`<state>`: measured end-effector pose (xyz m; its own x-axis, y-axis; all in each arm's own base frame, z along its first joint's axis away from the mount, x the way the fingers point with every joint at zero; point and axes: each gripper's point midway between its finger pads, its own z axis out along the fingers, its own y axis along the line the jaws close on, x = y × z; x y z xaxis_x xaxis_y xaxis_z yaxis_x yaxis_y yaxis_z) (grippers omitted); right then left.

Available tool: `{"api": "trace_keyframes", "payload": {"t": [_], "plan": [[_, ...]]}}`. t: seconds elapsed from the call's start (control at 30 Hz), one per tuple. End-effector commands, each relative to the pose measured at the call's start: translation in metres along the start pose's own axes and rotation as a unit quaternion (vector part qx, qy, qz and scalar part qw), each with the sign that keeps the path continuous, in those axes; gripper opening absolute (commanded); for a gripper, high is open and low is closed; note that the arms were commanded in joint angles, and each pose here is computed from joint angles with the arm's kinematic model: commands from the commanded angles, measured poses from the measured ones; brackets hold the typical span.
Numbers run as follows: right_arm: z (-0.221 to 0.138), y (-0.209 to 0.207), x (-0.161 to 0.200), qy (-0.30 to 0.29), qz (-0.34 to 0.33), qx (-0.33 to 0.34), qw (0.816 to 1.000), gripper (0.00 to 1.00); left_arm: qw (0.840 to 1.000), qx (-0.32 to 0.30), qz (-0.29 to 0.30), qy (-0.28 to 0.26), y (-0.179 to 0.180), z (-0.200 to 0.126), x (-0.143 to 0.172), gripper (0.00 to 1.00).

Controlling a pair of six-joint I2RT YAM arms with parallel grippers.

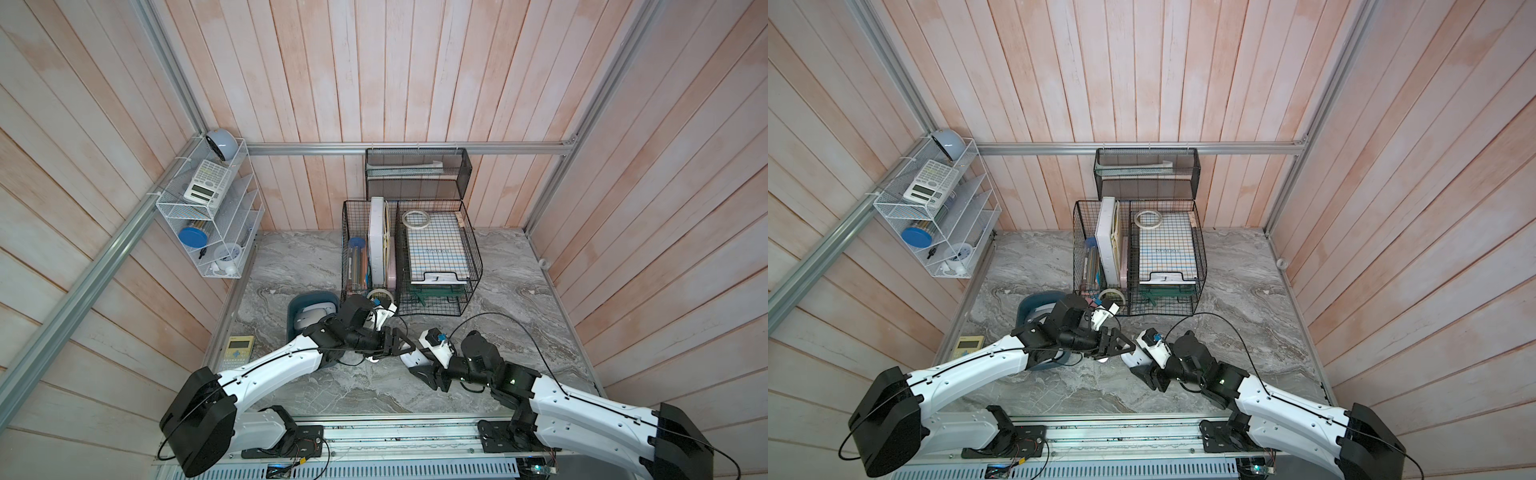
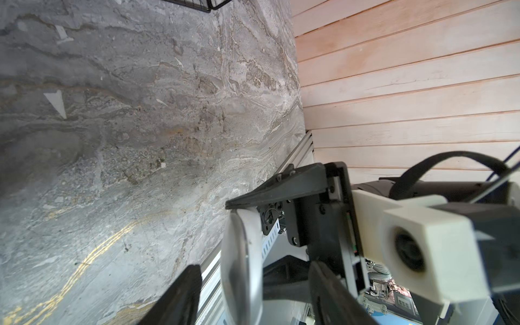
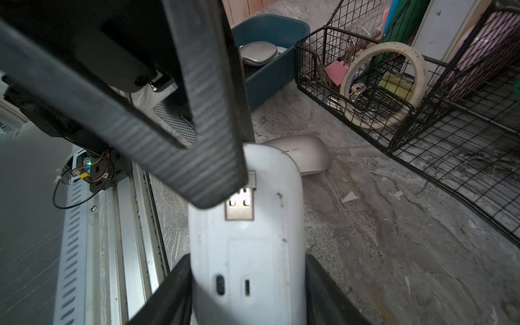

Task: Put the mouse in the storage box
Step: Pick up the mouse from the center of the board.

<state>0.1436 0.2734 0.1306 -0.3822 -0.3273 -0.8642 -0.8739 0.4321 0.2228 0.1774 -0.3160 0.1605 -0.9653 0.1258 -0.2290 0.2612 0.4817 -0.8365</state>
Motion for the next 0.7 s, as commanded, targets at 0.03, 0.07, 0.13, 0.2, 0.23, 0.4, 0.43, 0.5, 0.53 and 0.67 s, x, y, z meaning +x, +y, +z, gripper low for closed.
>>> {"api": "trace_keyframes", "payload": {"t": [0.03, 0.07, 0.13, 0.2, 0.23, 0.4, 0.43, 0.5, 0.53, 0.67], "plan": [[-0.001, 0.009, -0.015, -0.025, -0.019, -0.019, 0.999, 0.48, 1.000, 0.020, 0.001, 0.021, -0.002, 0.014, 0.014, 0.62], [0.000, 0.010, -0.016, -0.026, -0.020, -0.021, 0.999, 0.48, 0.999, 0.018, 0.000, 0.031, -0.001, 0.021, 0.018, 0.60], [0.000, 0.011, -0.018, -0.028, -0.023, -0.022, 0.999, 0.48, 0.999, 0.020, -0.008, 0.047, 0.001, 0.031, 0.024, 0.54], [0.002, 0.013, -0.017, -0.026, -0.028, -0.027, 0.999, 0.48, 0.998, 0.022, -0.019, 0.050, 0.004, 0.039, 0.024, 0.50], [0.003, 0.012, -0.016, -0.023, -0.029, -0.027, 0.999, 0.48, 0.998, 0.024, -0.023, 0.050, 0.004, 0.041, 0.023, 0.48], [0.007, 0.014, -0.012, -0.013, -0.030, -0.034, 0.999, 0.49, 0.998, 0.026, -0.031, 0.050, 0.004, 0.045, 0.021, 0.32], [0.008, 0.014, -0.012, -0.012, -0.030, -0.035, 0.999, 0.49, 0.998, 0.026, -0.031, 0.050, 0.004, 0.044, 0.022, 0.28], [0.008, 0.014, -0.012, -0.012, -0.031, -0.035, 0.999, 0.52, 0.998, 0.024, -0.032, 0.051, 0.005, 0.044, 0.023, 0.21], [0.008, 0.014, -0.012, -0.012, -0.031, -0.034, 0.999, 0.56, 0.998, 0.023, -0.032, 0.050, 0.005, 0.043, 0.023, 0.17], [0.007, 0.011, -0.011, -0.012, -0.026, -0.027, 0.999, 0.90, 0.999, 0.021, -0.030, 0.038, 0.003, 0.036, 0.020, 0.13]]}}
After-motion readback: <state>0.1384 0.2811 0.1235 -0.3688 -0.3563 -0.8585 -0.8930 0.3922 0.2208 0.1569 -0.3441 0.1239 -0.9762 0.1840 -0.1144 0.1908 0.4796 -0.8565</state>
